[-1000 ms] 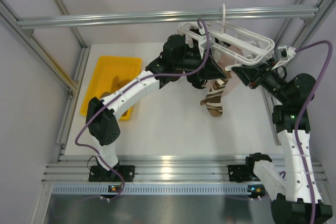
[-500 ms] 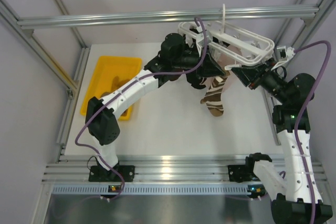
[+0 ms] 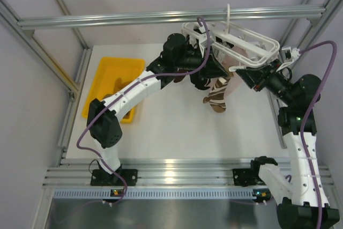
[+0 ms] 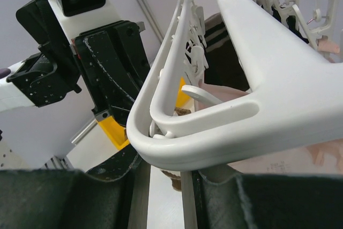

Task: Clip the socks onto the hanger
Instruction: Clamp the sock onto the hanger.

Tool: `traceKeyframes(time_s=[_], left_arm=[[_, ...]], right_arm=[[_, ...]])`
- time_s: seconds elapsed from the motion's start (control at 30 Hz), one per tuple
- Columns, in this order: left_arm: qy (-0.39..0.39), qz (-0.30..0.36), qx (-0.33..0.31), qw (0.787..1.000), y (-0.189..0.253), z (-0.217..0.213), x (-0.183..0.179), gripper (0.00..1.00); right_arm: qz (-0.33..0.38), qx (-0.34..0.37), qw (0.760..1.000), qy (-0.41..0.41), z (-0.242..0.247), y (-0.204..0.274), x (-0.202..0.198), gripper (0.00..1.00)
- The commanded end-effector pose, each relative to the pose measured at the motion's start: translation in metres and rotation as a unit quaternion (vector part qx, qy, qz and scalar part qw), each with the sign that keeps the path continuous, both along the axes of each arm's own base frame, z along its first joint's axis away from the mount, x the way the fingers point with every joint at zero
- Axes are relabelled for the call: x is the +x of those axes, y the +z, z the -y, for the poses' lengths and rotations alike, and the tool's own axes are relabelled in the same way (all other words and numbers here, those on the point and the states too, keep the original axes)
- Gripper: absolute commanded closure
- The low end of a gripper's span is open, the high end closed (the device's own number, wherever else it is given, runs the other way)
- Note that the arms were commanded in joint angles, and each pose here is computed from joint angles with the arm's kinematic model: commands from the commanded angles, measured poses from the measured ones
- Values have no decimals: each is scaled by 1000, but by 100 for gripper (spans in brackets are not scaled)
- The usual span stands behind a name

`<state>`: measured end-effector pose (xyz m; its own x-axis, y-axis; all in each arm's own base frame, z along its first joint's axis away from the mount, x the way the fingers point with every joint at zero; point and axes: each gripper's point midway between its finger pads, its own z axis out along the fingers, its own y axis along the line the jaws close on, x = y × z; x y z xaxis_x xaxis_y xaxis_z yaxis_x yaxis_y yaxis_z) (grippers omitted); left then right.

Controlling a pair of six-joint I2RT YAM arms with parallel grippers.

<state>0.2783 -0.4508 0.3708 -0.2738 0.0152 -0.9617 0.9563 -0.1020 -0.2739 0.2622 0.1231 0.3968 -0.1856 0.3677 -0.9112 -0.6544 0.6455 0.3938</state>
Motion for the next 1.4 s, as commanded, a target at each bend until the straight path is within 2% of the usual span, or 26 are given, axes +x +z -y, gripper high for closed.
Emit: traceKeyframes(time_s=[0.0,0.87,1.37], left_arm=[[-9,48,-37,998,33,-7,-6,100],[-14,79,-51,996,50,-4,-1,100],[-34,97,-64,993,58,0,-12,100]], right_arm=[[31,-16,999,17,-3,18,-10,100],[42,-28,999,18,-2,20,-10,100],[29,-32,999,19,-2,15,-7,100]])
